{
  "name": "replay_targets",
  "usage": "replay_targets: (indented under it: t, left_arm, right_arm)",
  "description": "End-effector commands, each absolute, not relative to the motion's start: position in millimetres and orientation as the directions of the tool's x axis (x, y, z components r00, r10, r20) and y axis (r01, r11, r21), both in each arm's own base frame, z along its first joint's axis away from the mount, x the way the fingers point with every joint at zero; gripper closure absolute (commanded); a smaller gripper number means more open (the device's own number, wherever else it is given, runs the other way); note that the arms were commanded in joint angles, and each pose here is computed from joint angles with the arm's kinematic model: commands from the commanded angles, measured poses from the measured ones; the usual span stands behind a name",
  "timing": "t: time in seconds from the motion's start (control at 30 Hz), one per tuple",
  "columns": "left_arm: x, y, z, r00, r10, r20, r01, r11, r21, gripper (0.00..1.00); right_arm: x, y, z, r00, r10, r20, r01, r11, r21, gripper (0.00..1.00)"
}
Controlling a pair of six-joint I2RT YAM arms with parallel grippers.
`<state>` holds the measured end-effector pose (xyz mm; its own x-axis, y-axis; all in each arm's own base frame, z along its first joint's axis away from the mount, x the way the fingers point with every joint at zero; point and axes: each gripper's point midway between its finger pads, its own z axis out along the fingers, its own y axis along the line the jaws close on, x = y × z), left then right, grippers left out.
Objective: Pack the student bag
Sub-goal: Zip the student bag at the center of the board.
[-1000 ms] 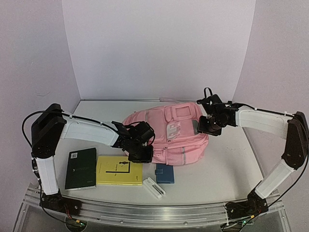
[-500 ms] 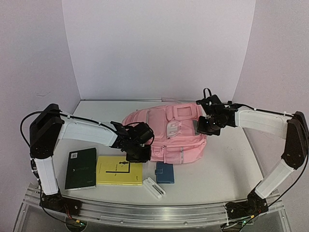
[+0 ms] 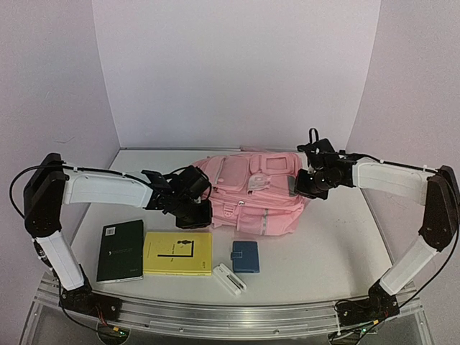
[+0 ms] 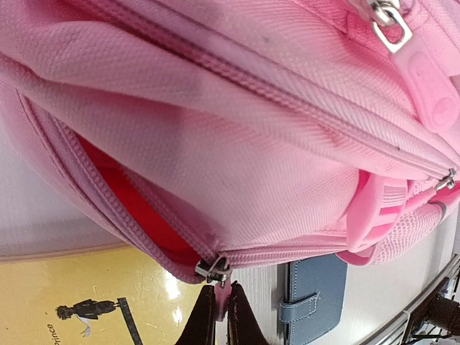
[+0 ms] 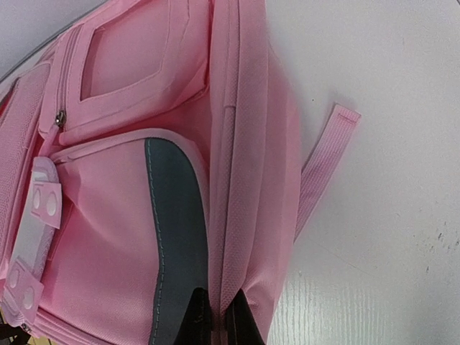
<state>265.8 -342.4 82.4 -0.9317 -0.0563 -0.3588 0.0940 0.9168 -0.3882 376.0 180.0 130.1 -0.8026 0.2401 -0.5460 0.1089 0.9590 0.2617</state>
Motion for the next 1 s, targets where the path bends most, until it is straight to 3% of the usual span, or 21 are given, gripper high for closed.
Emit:
replay_targets:
  t: [0.0,0.1,0.23,0.33,0.5,0.7,0.97]
  left_arm:
    - [279.4,-276.6,90.3,-0.905,-0.018,-0.425,0.086,0.970,-0.225,1.00]
    - [275.4,-306.0,112.9,-0.870,0.097,-0.484,0.283,0.901,-0.329,1.00]
    - [253.9,-336.0,143.4,-0.822,0.194,-0.536,0.480,0.742,-0.468,1.00]
    - [249.8,-337.0,154.3,-0.828,0.181,-0.531,0.490,0.695,-0.526,1.00]
    - [250.5,-335.1,155.4,-0.884,0.123,-0.452,0.412,0.663,-0.625,1.00]
    - [245.4,-342.3,162.4,-0.882,0.151,-0.447,0.438,0.613,-0.657,1.00]
    - [240.4,-341.7,164.0,-0.920,0.138,-0.367,0.372,0.598,-0.710,1.00]
  right_arm:
    - [385.0,101.8,134.2,-0.755,0.228,-0.615,0.254,0.966,0.046,1.00]
    - [388.9,118.0,154.7,-0.757,0.162,-0.633,0.140,0.987,0.084,0.98]
    - [386.0,139.2,205.6,-0.708,0.062,-0.703,-0.050,0.989,0.137,0.61]
    - [372.8,156.4,245.8,-0.651,0.018,-0.759,-0.178,0.968,0.176,0.40]
    - [335.6,210.2,275.8,-0.560,-0.078,-0.825,-0.390,0.903,0.180,0.23]
    - [286.7,296.0,267.1,-0.475,-0.185,-0.860,-0.554,0.822,0.129,0.16]
    - [233.4,385.8,234.1,-0.307,-0.325,-0.894,-0.639,0.767,-0.059,0.18]
